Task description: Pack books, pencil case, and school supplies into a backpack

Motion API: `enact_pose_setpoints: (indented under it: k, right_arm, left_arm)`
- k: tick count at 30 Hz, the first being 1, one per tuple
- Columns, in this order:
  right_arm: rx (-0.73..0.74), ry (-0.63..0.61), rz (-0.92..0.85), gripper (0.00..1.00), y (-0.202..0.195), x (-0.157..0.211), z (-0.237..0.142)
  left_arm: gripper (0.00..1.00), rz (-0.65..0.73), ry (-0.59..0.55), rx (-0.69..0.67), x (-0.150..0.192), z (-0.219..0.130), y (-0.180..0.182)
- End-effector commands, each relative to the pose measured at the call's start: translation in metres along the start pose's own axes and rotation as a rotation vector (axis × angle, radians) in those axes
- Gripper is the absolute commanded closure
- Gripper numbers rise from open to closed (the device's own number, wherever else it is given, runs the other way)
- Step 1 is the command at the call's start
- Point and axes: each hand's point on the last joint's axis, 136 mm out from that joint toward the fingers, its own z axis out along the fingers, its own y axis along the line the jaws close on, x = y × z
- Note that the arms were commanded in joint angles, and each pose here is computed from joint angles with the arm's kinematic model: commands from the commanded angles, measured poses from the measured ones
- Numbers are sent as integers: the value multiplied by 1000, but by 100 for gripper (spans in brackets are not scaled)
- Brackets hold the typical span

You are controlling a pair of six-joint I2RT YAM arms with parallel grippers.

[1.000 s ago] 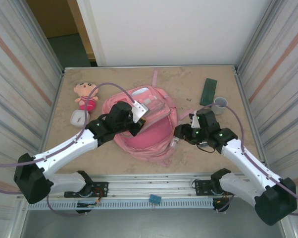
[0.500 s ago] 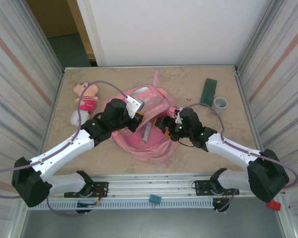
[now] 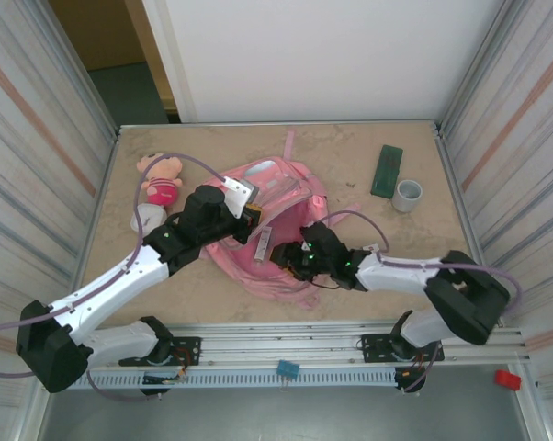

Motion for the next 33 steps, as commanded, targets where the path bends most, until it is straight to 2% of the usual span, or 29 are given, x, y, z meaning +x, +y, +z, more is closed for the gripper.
enact_pose_setpoints:
  k: [1,3,9,16,23,28,33]
  right_arm:
    - [-67,-45,-7,54,29,-13,21]
    - [-34,-36,-12,57,28,-15,37]
    - [-156,-29,-55,73,66,-24,77]
    - [-189,-93,-87,71,82,-53,87]
    - [-122,-104,-87,62,51,-40,49]
    - [25,-137,-152,59,25,-30,1]
    - [226,-130,-287,50,10,-37,-55]
  left_arm:
    - [100,-14,-199,60,-53,-17,-12]
    - [100,-13,-206,68,-55,-18,-13]
    - [100,-10,-209,71,-55,-21,-13]
    - [100,-9,-214,34,-55,-23,-6]
    - [100,-26,-199,-23,-47,-22,8]
    - [100,-43,-168,-53,-32,-22,16]
    - [100,-69,-148,-64,-18,-24,20]
